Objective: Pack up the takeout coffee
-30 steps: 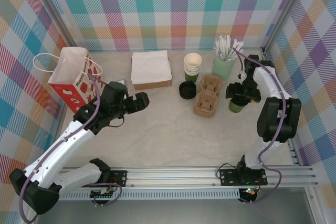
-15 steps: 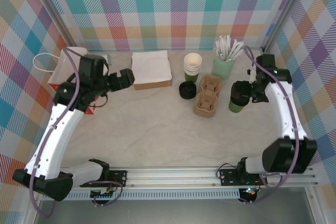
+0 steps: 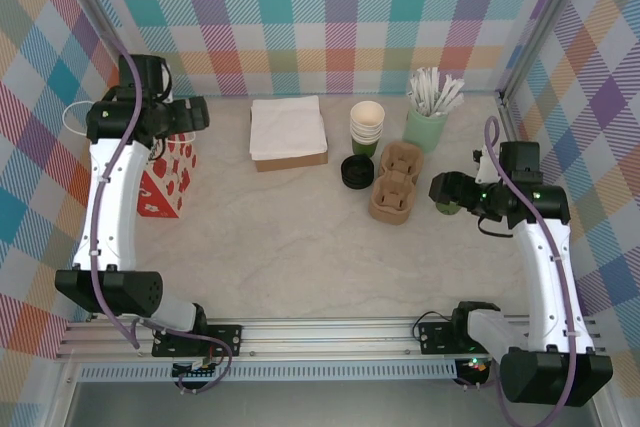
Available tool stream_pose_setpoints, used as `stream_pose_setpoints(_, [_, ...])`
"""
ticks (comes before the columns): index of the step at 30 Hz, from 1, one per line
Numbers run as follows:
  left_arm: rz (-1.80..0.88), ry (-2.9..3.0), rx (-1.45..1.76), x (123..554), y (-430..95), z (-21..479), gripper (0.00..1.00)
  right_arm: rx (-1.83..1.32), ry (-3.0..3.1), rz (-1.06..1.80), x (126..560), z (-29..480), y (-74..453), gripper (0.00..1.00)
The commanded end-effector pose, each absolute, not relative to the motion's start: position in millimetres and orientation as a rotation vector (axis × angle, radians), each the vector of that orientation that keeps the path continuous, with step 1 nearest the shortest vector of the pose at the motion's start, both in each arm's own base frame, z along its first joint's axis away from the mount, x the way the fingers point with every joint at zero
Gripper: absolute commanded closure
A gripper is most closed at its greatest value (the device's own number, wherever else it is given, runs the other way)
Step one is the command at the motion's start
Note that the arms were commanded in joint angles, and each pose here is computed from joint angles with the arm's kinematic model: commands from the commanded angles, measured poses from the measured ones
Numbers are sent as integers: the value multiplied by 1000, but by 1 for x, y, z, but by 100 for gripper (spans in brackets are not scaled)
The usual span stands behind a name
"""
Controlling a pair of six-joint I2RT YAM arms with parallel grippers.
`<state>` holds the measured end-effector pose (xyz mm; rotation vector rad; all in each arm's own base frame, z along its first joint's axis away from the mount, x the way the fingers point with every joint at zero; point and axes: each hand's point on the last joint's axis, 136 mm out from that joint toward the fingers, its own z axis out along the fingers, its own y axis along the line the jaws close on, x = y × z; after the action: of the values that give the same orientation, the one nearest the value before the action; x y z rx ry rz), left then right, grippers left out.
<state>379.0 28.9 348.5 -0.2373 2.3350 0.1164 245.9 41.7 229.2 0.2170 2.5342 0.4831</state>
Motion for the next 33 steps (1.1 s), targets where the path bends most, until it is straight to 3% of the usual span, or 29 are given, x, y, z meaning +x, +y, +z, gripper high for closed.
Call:
stream_pose_setpoints(1, [185,2362,-226,382,57,342,2,224,2499,546,246,233,48,0])
stream_pose_setpoints(7, [181,2444,-210,395,61,309,4,222,2525,536,244,221,47,0])
stream_pose_setpoints(23, [407,2557,-199,407,90,270,30,209,2530,546,242,217,49,0])
stream_pose_setpoints(28, [427,2580,-184,410,92,262,50,209,2531,543,241,216,49,0])
stream_pose_setpoints(33, [443,2576,-189,407,94,267,85,212,2530,542,241,216,48,0])
